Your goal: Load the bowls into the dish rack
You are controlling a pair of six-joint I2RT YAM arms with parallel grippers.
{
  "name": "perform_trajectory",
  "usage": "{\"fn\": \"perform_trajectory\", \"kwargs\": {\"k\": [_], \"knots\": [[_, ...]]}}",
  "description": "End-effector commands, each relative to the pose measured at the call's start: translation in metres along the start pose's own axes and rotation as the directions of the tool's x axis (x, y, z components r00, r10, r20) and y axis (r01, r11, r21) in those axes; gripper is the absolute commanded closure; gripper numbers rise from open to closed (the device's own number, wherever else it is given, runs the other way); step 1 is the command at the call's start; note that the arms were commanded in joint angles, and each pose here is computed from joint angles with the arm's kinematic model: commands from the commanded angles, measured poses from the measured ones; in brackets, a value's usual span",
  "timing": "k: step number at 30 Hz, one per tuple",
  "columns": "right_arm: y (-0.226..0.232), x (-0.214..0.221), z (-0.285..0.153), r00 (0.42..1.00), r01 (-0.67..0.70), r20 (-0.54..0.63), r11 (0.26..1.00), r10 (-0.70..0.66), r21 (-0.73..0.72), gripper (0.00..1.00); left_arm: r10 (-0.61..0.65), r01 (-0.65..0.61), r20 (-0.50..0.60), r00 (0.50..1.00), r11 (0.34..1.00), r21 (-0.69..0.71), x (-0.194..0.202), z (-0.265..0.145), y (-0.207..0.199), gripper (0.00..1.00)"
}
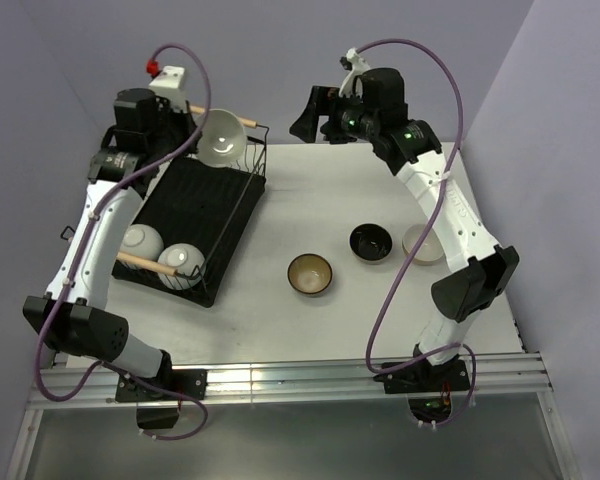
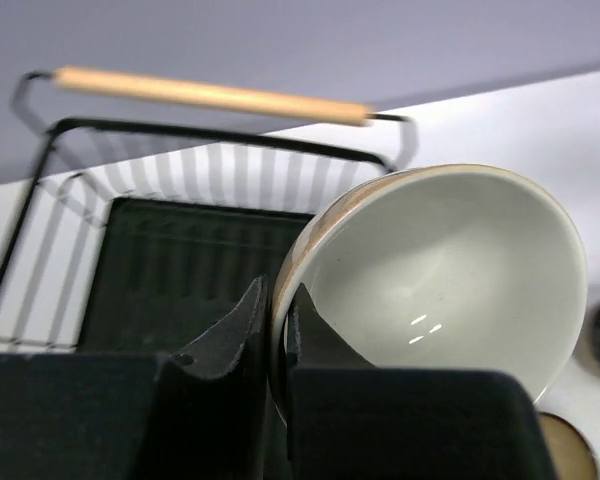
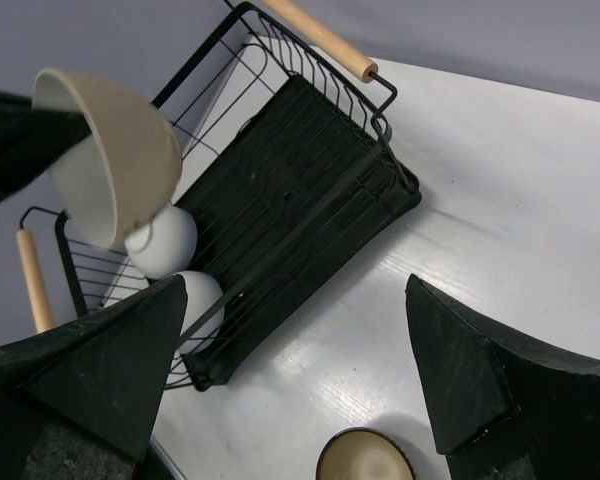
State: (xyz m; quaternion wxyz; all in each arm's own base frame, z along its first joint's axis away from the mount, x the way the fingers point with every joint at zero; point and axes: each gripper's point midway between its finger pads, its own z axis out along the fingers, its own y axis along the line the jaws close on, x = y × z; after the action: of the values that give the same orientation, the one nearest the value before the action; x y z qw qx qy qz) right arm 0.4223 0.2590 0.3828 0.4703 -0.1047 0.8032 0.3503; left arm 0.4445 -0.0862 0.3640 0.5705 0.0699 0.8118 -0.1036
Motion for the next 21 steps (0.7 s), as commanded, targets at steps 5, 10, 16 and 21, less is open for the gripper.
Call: {"fn": "perform_trajectory", "kwargs": {"k": [5,10,16,21], "knots": [[0.030,0.005,0.019,0.996,0.070,0.052,0.995,-0.074,0.074,0.16,0.034,-0.040,0.111,0.993,0.998,0.055,-0.022,-0.009,-0.069,1.00],[0.036,0.014,0.032,0.992,0.111,0.038,0.987,-0.116,0.114,0.25,0.070,-0.077,0.104,0.992,0.995,0.064,-0.010,-0.007,-0.095,1.00],[0.037,0.035,0.056,0.990,0.140,-0.013,0.978,-0.140,0.154,0.34,0.052,-0.058,0.112,0.992,0.997,0.052,-0.011,-0.009,-0.097,1.00],[0.044,0.044,0.074,0.986,0.168,-0.038,0.977,-0.165,0.130,0.47,0.039,-0.046,0.123,0.992,0.997,0.058,-0.015,-0.016,-0.097,1.00]]}}
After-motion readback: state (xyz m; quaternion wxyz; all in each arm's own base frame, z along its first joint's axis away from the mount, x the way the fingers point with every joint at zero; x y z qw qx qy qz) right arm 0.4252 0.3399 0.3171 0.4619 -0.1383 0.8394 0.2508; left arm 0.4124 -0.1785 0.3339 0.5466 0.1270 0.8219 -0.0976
